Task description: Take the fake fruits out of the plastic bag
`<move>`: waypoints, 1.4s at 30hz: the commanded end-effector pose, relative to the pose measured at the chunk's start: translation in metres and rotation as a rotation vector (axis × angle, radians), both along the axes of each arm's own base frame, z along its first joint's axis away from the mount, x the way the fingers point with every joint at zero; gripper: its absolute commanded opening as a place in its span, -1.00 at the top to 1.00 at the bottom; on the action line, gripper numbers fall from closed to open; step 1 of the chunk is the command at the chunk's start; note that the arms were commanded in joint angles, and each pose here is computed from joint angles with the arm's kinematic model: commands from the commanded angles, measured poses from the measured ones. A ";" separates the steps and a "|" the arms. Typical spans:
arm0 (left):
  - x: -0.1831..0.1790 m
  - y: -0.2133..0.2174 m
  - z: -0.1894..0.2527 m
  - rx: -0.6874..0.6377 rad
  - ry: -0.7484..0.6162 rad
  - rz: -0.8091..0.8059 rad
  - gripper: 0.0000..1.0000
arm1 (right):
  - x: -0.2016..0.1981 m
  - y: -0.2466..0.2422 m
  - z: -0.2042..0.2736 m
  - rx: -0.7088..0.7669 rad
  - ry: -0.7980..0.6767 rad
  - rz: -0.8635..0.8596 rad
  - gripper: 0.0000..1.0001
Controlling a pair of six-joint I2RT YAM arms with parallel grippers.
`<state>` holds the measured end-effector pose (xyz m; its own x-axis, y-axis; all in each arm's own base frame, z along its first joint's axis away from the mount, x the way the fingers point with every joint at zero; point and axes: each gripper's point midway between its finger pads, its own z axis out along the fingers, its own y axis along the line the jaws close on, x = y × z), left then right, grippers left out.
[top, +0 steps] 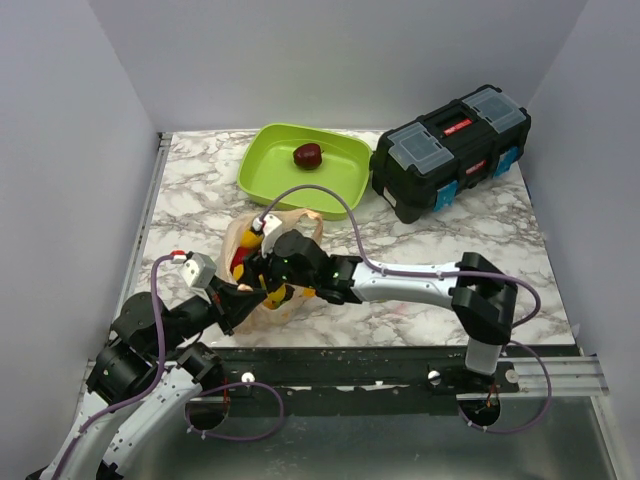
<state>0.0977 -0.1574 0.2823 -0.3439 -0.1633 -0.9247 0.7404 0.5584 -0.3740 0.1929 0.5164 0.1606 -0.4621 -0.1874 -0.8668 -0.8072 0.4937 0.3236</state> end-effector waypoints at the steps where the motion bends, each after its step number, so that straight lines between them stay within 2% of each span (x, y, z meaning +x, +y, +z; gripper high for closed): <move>1: 0.008 0.007 0.000 -0.004 -0.005 0.064 1.00 | 0.006 -0.021 0.017 0.011 -0.014 -0.069 0.79; 7: 0.009 0.014 0.002 -0.015 -0.016 0.105 1.00 | 0.008 -0.050 0.068 0.091 -0.075 -0.127 0.81; 13: 0.014 0.015 0.000 -0.007 0.002 0.129 1.00 | 0.003 -0.078 0.141 0.219 -0.161 -0.139 0.80; 21: 0.023 0.022 -0.004 0.003 0.024 0.194 1.00 | 0.026 -0.108 0.200 0.261 -0.305 -0.252 0.81; 29: 0.026 0.023 -0.006 0.011 0.034 0.207 1.00 | 0.004 -0.078 0.269 0.465 -0.296 -0.083 0.85; 31: 0.027 0.023 -0.007 0.015 0.039 0.210 1.00 | 0.007 -0.073 0.284 0.489 -0.303 -0.088 0.85; 37: 0.024 0.024 -0.005 0.007 0.030 0.207 1.00 | 0.064 -0.081 0.289 0.420 -0.356 -0.321 0.91; 42: 0.026 0.031 -0.003 -0.005 0.019 0.248 1.00 | 0.155 -0.117 0.269 0.393 -0.247 -0.508 0.95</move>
<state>0.1215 -0.1370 0.2787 -0.3242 -0.2256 -0.9187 0.6155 0.6871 -0.3860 0.2718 0.4360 0.4490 -0.1374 0.3171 -0.9384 -0.7470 0.5890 0.3084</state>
